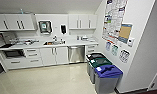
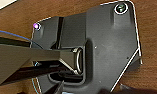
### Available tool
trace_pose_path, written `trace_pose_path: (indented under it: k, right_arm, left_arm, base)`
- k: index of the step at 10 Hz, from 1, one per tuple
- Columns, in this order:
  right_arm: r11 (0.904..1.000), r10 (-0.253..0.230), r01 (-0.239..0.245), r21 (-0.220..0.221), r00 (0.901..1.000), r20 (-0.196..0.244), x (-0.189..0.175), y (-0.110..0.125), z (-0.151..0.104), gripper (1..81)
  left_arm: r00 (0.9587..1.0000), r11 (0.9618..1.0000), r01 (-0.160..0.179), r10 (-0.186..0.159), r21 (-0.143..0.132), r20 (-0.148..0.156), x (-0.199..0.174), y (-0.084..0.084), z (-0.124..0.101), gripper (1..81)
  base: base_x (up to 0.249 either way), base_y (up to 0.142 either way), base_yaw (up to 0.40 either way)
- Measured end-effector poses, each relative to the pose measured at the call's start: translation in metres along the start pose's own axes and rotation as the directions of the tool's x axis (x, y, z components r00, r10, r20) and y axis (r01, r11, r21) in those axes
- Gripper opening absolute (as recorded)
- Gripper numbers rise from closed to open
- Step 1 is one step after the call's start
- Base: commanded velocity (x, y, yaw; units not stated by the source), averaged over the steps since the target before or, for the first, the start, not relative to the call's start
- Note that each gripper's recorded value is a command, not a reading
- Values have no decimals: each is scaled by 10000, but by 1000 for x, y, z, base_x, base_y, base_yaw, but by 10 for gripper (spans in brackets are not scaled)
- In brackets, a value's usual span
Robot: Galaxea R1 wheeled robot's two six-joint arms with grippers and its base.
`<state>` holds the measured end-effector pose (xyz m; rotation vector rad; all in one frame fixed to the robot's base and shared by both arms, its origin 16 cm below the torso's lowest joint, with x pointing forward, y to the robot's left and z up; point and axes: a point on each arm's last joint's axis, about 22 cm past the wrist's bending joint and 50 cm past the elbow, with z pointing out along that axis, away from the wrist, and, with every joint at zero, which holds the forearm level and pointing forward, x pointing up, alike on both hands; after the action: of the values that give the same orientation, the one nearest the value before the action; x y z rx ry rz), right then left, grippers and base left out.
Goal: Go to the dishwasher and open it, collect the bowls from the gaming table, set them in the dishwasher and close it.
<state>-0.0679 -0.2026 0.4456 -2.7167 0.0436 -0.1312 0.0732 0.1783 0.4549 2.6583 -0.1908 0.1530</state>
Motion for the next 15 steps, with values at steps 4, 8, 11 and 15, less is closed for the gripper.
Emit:
trace_pose_path:
  k: [4,8,11,15]
  right_arm:
    - [10000,-6,6,23,10000,-21,2,-2,1,811]
    - [10000,-17,17,-11,10000,-21,4,0,1,811]
    - [10000,-40,40,-20,10000,-85,9,0,1,811]
    - [10000,-23,23,-14,10000,-44,7,0,1,811]
  left_arm:
    - [10000,10000,7,-7,8,20,-1,-1,0,811]
    - [10000,10000,17,-17,-6,41,-2,0,0,811]
    - [10000,10000,2,-2,3,-12,2,0,0,811]
    - [10000,10000,6,-6,0,24,0,0,0,811]
  base:
    - [220,0,0]
    - [189,0,0]
    - [158,0,0]
    - [114,0,0]
